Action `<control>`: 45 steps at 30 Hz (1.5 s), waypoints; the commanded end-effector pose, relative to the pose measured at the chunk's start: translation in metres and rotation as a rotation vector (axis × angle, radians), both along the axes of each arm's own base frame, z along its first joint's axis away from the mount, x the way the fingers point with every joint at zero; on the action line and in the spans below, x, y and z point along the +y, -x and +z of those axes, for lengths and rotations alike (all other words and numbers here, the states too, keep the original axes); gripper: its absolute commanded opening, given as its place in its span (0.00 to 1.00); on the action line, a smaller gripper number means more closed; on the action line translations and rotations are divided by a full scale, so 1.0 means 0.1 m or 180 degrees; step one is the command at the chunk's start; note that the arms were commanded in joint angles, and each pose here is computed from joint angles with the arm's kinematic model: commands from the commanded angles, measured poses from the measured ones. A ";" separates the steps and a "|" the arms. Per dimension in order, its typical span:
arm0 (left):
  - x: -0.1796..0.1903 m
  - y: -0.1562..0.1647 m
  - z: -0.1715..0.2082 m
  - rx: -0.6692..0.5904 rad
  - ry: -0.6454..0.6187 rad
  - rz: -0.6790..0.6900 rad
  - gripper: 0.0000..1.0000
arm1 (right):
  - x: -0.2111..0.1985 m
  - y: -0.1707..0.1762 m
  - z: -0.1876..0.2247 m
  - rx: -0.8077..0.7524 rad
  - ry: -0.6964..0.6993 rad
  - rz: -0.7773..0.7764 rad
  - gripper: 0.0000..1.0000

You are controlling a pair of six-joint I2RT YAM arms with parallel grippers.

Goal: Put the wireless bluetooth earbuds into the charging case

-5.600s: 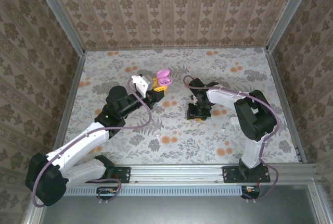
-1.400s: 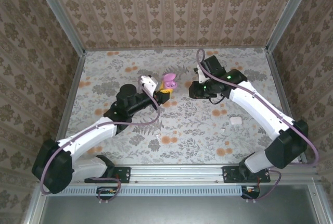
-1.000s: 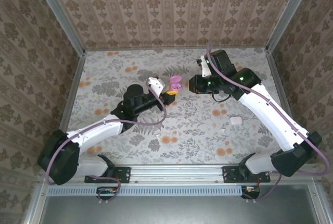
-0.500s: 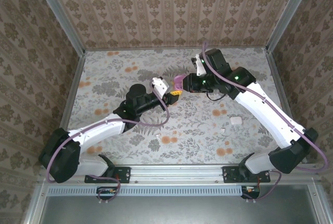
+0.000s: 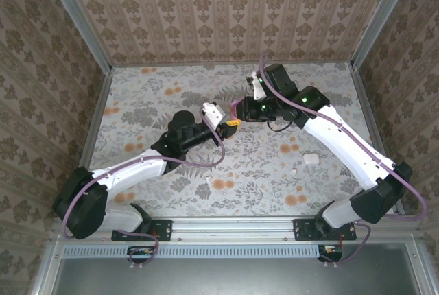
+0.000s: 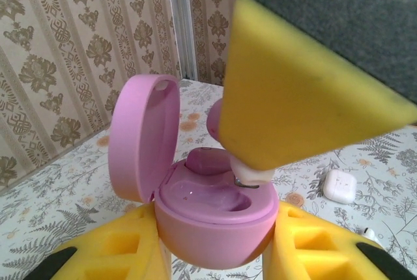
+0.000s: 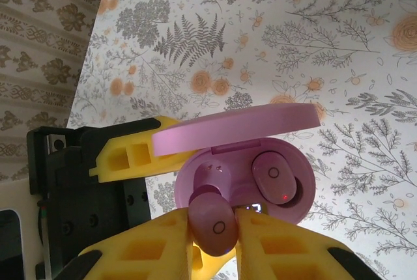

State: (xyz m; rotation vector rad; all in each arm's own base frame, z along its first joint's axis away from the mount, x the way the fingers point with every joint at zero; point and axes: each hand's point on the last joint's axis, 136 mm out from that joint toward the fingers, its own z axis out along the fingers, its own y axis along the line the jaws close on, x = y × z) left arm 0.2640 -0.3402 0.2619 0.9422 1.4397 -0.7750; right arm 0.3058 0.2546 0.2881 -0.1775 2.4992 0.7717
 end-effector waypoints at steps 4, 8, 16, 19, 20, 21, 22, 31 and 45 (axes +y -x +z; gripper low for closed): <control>-0.05 -0.01 0.25 -0.0205 0.0122 -0.0013 0.34 | 0.06 -0.04 0.01 -0.0008 0.0010 0.0012 0.24; -0.04 0.00 0.26 -0.0216 0.0122 -0.0008 0.34 | 0.09 -0.05 0.00 0.0002 0.0001 0.0030 0.24; -0.04 -0.01 0.26 -0.0219 0.0120 -0.0007 0.34 | 0.06 -0.07 -0.04 -0.0012 0.0085 -0.0045 0.24; -0.04 0.00 0.27 -0.0222 0.0127 -0.0015 0.33 | 0.02 -0.10 -0.07 -0.0032 0.0168 -0.0112 0.23; -0.04 0.01 0.27 -0.0225 0.0127 -0.0020 0.33 | 0.03 -0.11 -0.06 -0.0053 0.0157 -0.0116 0.23; -0.04 0.01 0.27 -0.0225 0.0126 -0.0022 0.33 | 0.04 -0.12 -0.06 -0.0063 0.0141 -0.0123 0.23; -0.04 0.01 0.27 -0.0222 0.0124 -0.0023 0.33 | 0.04 -0.12 -0.05 -0.0072 0.0122 -0.0127 0.23; -0.04 0.00 0.28 -0.0220 0.0134 -0.0014 0.34 | 0.12 -0.09 -0.08 -0.0032 0.0105 -0.0051 0.24; -0.05 0.00 0.30 -0.0228 0.0150 -0.0018 0.33 | 0.11 0.01 0.04 -0.0046 0.0049 0.0056 0.32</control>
